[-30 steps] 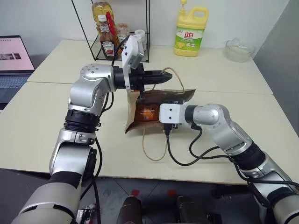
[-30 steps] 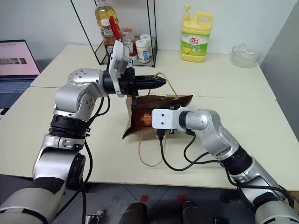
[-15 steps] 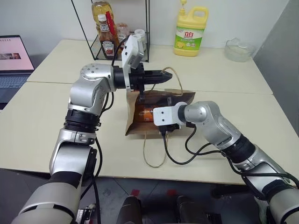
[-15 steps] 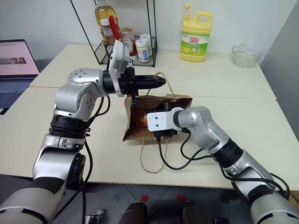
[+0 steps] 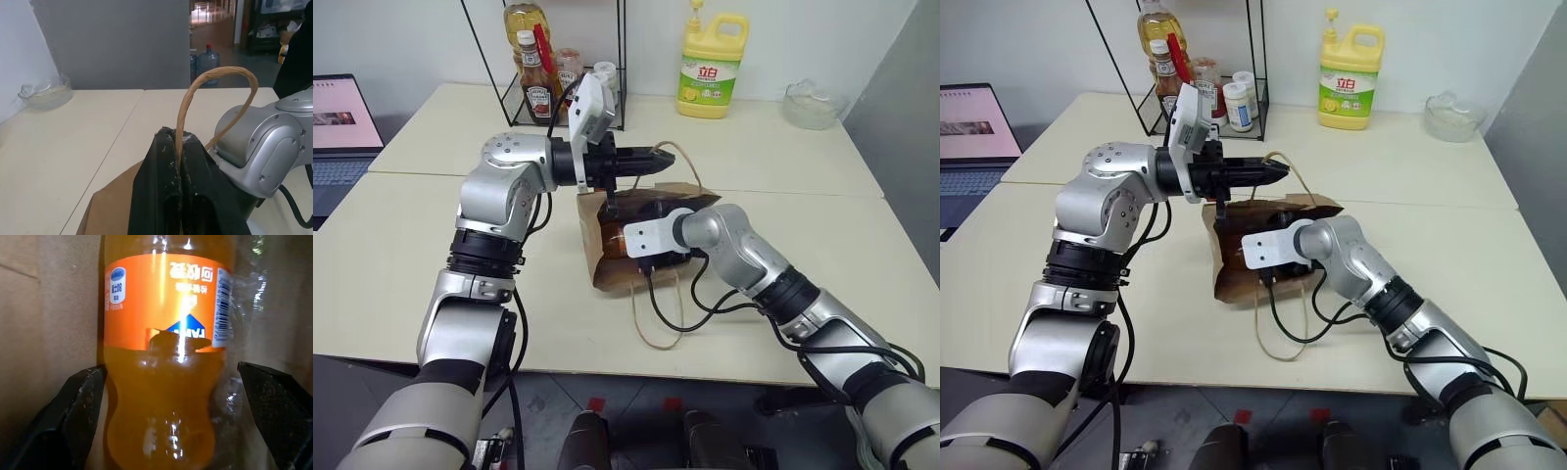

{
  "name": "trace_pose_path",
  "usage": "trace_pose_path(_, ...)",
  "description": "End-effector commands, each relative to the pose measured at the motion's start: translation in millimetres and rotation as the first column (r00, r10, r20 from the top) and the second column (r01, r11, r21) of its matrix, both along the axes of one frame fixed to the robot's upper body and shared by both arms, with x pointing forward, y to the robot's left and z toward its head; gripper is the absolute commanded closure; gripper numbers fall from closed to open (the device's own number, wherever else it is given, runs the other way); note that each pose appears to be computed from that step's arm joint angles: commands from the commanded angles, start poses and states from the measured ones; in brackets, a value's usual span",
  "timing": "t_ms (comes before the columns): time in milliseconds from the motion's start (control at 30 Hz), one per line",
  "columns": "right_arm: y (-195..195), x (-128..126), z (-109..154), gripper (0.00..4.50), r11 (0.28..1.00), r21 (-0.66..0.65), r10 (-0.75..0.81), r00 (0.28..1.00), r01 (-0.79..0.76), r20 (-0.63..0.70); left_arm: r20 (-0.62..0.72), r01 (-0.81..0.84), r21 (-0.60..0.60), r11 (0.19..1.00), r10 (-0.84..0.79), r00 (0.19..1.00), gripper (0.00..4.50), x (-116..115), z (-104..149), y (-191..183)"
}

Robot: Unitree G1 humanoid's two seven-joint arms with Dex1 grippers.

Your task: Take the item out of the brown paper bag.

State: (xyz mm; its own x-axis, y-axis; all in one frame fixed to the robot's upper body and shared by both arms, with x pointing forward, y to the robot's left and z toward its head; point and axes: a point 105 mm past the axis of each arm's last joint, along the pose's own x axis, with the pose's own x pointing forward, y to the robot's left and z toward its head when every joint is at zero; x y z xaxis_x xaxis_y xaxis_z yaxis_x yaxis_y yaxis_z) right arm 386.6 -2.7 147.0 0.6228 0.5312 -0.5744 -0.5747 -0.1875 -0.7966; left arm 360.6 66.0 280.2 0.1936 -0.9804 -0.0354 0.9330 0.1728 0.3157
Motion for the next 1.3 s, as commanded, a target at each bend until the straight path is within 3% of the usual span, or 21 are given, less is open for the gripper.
trace_pose_path(33,-2.9,5.8,-3.5,0.03,0.999,-0.037,-0.015,1.0,0.015,0.005,0.073,0.021,-0.008,1.0,-0.021,0.997,4.5,-6.4,16.0,-2.8)
trace_pose_path(133,-7.0,8.6,-9.4,0.61,0.997,-0.064,-0.031,0.999,0.03,-0.01,0.075,0.021,-0.006,1.0,-0.021,0.997,4.5,-6.7,14.6,-2.6)
trace_pose_path(267,-9.5,10.7,-12.7,1.94,0.996,-0.084,-0.04,0.999,0.038,-0.021,0.077,0.021,-0.005,1.0,-0.02,0.997,4.5,-6.5,13.6,-2.2)
trace_pose_path(300,-10.1,11.0,-13.2,2.0,0.995,-0.088,-0.041,0.999,0.039,-0.022,0.077,0.02,-0.004,1.0,-0.02,0.997,4.5,-6.4,13.4,-2.2)
trace_pose_path(500,-8.0,10.7,-10.3,2.0,0.996,-0.088,-0.023,1.0,0.023,-0.005,0.082,0.019,0.003,1.0,-0.019,0.996,4.5,-6.0,12.5,-0.4)
trace_pose_path(633,0.1,9.0,4.9,2.0,1.0,-0.027,0.004,0.999,-0.003,0.041,0.088,0.017,0.008,1.0,-0.018,0.996,4.5,-5.6,11.9,0.7)
trace_pose_path(900,-6.4,-11.0,16.4,2.01,0.999,0.011,0.053,0.998,-0.053,0.043,0.093,0.008,0.012,1.0,-0.009,0.996,4.5,-4.0,11.6,2.7)
trace_pose_path(1300,-8.8,-21.0,32.9,2.06,0.995,0.069,0.065,0.995,-0.07,0.072,0.104,0.007,0.02,1.0,-0.009,0.995,4.5,-2.8,12.0,1.6)
